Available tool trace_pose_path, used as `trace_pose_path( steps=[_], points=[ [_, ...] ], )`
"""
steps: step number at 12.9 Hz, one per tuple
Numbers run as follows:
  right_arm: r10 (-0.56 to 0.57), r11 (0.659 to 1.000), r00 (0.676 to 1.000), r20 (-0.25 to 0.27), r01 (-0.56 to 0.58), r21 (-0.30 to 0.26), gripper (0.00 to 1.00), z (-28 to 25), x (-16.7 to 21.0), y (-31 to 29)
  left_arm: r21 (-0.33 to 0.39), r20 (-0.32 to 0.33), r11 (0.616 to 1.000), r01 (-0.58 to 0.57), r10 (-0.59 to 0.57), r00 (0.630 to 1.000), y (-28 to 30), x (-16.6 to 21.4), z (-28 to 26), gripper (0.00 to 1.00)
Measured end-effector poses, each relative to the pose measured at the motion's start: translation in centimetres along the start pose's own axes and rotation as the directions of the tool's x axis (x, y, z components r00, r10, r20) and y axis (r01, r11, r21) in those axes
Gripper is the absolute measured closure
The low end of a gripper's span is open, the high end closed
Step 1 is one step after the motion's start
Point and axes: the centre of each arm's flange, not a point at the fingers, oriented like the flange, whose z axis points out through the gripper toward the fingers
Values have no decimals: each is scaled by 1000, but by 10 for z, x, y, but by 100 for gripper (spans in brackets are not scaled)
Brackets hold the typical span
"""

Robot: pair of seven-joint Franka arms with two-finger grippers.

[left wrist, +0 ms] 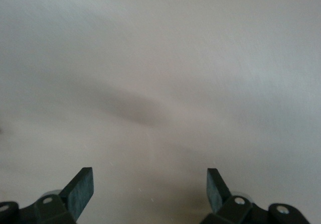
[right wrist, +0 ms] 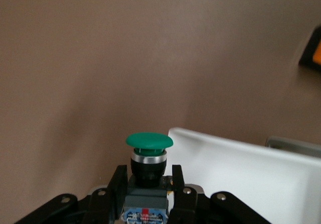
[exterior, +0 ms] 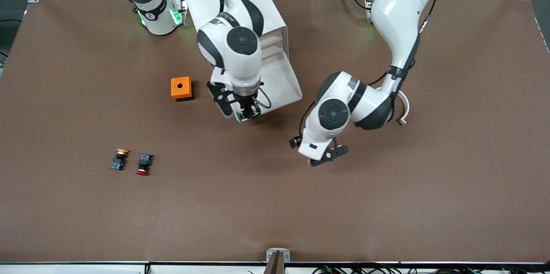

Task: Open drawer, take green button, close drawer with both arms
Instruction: 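Lift the green button out while the left gripper pushes the drawer shut, then place the green button beside the red button with the right gripper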

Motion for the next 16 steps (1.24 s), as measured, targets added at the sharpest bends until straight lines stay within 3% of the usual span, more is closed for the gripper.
trace_pose_path(
  steps=[3,6,12,16],
  points=[
    [-138,990,990,-1,138,-2,59,-1,70,0,24,21,997,-70,70,997,27,-48,20,0],
    [-312,950,950,2,312,-16,59,9,144,7,43,99,994,-99,94,991,40,-96,51,0],
    [-626,779,779,32,626,-2,59,45,263,36,45,176,996,-71,63,982,54,-143,70,0],
    [-716,698,698,8,716,12,59,106,300,49,61,225,997,-40,25,974,66,-191,83,0]
  ],
)
